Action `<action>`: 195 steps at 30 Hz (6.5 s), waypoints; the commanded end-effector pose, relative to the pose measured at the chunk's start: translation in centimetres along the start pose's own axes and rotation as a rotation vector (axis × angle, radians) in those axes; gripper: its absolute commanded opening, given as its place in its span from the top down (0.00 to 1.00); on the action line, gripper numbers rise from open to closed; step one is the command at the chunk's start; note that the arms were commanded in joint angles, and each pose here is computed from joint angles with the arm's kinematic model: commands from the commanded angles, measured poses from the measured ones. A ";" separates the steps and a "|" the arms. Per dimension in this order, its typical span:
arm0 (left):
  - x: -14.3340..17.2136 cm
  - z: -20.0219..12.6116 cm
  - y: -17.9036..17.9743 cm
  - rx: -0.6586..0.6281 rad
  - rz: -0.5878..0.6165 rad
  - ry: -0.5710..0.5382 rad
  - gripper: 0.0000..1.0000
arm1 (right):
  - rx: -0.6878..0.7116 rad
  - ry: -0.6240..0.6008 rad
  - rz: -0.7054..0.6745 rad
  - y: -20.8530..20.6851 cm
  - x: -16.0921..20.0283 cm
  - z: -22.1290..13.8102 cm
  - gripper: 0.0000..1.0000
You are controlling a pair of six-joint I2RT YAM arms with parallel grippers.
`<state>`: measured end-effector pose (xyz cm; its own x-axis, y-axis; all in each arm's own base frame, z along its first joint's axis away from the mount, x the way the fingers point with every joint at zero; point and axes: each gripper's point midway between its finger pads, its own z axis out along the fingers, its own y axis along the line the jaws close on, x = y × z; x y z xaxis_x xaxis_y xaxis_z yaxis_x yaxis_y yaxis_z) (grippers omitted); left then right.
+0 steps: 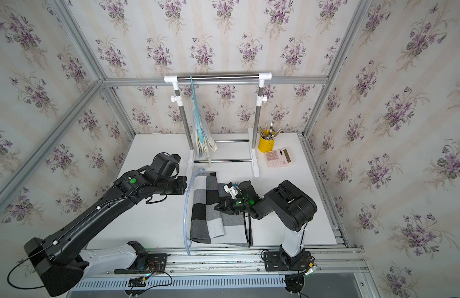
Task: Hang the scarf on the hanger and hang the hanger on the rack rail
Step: Hang the scarf on the hanger, then place the hanger at the clothesline.
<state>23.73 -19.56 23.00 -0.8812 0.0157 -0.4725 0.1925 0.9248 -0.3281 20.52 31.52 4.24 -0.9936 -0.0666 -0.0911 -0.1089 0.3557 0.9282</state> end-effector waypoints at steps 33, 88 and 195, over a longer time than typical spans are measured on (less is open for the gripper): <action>-8.7 -15.0 -4.6 0.041 0.076 -0.160 1.00 | 0.067 -0.181 0.037 0.0 4.7 -6.0 1.00; -11.1 -13.1 -6.6 0.113 -0.031 -0.179 1.00 | -0.169 -0.327 -0.747 18.1 5.4 -8.0 0.39; 6.5 -0.6 3.7 0.128 0.004 -0.112 0.15 | -0.331 -0.389 -0.334 28.5 -22.8 -22.5 0.36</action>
<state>17.70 -15.41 18.73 -0.8453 -0.0046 -0.5343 0.2546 0.8757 -0.4103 41.55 22.49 40.34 -0.8964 0.2258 -0.3815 -0.3906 0.0046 0.9206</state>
